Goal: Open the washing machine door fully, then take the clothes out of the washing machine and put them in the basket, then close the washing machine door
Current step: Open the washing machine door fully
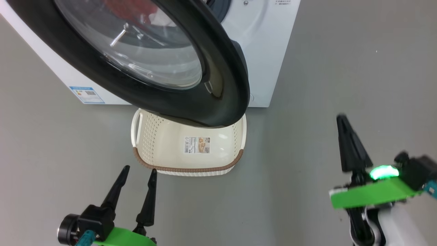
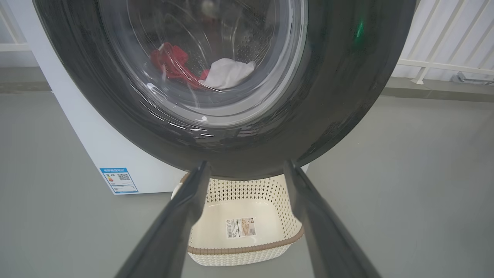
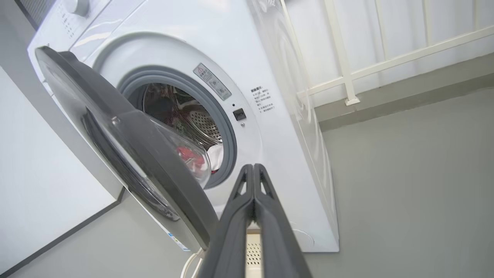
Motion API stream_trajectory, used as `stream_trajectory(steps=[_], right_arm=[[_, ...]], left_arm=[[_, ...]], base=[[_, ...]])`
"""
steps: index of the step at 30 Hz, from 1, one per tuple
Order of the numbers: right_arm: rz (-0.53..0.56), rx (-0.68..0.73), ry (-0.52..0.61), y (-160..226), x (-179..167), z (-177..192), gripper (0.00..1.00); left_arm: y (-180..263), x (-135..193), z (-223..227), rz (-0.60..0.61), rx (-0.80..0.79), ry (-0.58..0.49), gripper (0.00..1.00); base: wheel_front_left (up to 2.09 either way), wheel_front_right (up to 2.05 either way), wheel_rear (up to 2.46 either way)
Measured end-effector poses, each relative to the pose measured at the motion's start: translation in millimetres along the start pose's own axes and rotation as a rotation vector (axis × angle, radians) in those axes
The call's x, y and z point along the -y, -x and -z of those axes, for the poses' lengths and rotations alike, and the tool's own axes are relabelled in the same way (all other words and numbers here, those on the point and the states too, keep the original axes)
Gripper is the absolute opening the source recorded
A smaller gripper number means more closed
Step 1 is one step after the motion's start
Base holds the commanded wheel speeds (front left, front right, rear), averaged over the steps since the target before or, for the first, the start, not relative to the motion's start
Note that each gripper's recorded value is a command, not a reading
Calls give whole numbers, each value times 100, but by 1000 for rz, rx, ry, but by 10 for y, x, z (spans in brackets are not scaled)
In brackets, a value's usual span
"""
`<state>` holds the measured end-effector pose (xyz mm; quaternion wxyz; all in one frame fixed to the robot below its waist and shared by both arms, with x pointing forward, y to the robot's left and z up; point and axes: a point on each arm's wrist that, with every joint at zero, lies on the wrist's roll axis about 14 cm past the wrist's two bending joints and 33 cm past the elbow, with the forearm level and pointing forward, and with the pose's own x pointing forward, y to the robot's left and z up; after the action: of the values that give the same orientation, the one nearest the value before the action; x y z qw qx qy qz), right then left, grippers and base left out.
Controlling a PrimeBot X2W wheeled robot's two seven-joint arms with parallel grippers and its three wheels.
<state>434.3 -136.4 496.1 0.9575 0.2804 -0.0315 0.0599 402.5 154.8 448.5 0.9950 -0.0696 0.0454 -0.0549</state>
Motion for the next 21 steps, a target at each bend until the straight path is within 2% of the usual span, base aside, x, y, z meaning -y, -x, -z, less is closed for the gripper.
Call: stream_trajectory(steps=[6,10,16,21], right_arm=[[-104,81,-167,-390,-362,-212,0],[-184,84,-291,-622,-619,-252,0],[-276,-7,-459,-873,-881,-124,0],[-300,-99,-582,-1056,-955,10,0]], left_arm=[[-12,3,62,2,-18,2,100],[-45,-36,65,-7,-18,2,100],[-65,-115,88,-31,-23,20,100],[-70,-153,149,-43,-40,30,100]], base=[[0,0,0],[0,0,0],[0,0,0],[0,0,0]])
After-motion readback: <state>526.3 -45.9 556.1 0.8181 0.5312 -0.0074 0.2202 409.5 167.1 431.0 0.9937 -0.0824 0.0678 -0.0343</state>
